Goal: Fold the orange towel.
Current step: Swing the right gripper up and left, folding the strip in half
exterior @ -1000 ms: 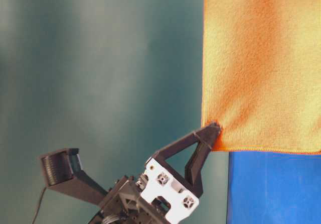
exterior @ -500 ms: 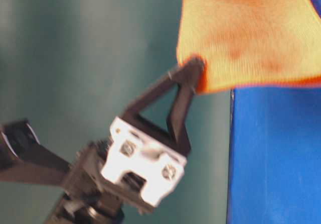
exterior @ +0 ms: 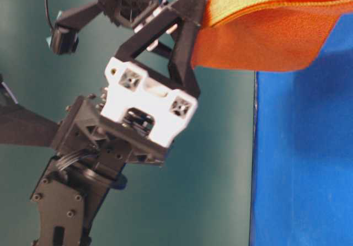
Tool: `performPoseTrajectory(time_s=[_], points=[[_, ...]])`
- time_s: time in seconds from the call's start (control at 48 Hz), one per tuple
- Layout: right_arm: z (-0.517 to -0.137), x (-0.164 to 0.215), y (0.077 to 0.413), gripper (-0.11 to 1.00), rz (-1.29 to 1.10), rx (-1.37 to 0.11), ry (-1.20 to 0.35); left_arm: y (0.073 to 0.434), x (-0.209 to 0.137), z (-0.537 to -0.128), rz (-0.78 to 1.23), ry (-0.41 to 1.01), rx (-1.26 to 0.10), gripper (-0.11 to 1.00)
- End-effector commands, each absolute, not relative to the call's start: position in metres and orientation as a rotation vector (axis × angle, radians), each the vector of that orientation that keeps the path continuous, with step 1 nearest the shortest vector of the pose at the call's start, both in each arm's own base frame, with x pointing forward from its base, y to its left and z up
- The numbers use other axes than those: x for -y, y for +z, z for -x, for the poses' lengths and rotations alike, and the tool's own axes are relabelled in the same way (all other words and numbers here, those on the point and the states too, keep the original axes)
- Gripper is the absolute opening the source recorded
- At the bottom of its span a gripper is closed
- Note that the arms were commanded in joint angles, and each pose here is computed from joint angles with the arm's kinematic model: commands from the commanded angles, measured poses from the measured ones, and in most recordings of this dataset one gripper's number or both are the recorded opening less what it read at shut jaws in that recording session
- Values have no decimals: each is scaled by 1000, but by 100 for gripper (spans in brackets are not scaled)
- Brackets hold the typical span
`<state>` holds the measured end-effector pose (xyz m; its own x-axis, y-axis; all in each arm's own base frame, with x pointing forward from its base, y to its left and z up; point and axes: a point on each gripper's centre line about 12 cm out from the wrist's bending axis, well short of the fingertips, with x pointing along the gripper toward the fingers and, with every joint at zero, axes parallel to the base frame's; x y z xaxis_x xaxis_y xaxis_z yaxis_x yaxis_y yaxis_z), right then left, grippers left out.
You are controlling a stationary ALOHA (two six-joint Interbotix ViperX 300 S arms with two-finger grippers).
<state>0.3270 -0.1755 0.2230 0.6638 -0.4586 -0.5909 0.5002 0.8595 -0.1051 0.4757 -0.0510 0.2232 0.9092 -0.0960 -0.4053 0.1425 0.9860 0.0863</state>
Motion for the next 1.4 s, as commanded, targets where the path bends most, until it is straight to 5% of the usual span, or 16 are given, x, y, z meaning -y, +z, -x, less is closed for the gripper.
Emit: performPoseTrajectory(time_s=[0.0,0.792,1.376], points=[[-328,188,239,4,-54,-609,-572,243,73,-476,-130,-168,-355,4],[-249,180,237,4,-80,-648,-691,213,77,-544,-218,-168,-306,4],[-336,202,179,4,-74,-681,-513,154,62,-467,35,-108,-414,4]])
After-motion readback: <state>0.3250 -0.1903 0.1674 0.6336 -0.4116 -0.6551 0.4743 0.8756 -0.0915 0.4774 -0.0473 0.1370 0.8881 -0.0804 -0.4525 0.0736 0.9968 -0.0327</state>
